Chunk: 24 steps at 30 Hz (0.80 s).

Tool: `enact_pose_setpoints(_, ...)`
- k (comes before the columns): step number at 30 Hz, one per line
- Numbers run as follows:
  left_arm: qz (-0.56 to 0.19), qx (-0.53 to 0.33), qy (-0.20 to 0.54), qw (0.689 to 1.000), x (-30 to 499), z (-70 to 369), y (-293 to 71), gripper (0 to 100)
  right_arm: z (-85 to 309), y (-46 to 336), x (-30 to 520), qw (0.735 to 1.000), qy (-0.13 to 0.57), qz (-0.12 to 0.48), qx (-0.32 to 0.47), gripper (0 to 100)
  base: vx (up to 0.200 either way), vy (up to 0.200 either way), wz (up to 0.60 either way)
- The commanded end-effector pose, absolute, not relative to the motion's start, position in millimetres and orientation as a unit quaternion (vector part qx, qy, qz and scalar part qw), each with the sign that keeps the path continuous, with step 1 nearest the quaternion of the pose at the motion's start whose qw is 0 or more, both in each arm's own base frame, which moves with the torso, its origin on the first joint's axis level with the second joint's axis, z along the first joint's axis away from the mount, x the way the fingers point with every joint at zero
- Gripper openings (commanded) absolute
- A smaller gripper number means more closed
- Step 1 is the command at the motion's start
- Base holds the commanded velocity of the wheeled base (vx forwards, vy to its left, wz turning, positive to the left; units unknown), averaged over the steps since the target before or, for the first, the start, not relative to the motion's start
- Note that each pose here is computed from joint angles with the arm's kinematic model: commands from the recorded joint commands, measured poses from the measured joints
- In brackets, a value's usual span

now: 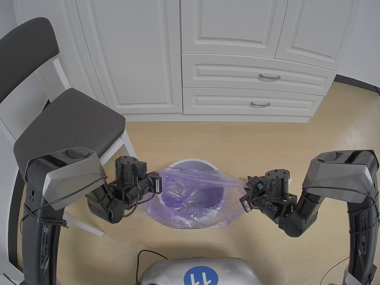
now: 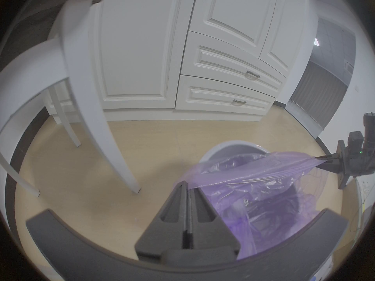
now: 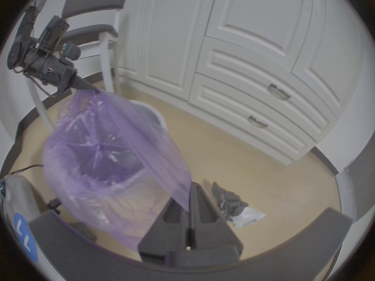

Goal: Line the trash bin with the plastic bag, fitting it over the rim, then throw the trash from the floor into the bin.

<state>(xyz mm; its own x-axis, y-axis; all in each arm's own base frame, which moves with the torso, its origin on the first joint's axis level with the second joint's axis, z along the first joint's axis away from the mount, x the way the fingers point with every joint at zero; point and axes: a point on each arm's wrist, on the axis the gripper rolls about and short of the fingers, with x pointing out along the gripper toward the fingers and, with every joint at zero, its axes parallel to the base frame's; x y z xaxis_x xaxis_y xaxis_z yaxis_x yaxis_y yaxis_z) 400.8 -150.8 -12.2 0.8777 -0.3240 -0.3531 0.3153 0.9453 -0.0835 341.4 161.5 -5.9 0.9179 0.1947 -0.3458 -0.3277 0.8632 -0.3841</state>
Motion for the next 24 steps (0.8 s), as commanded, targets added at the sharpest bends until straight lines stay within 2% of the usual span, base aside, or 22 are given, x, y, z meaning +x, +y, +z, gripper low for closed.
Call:
enact_pose_setpoints(1, -0.196, -0.016, 0.184, 0.963, 363.5, -6.3, -153.1, 0, 10.4, 155.6, 312.2, 0.935, 0.198, 0.187, -0.228, 0, 0.000, 0.000, 0.00)
enact_pose_setpoints(11, -0.214, -0.010, 0.195, 0.957, 354.1, -13.7, -166.0, 0, 7.7, 151.7, 298.7, 0.898, 0.286, 0.234, -0.240, 0, 0.000, 0.000, 0.00)
enact_pose_setpoints(24, -0.202, -0.020, 0.205, 0.958, 413.4, -6.9, -185.3, 0, -3.6, 159.8, 341.0, 0.925, 0.292, 0.191, -0.153, 0, 0.000, 0.000, 0.00)
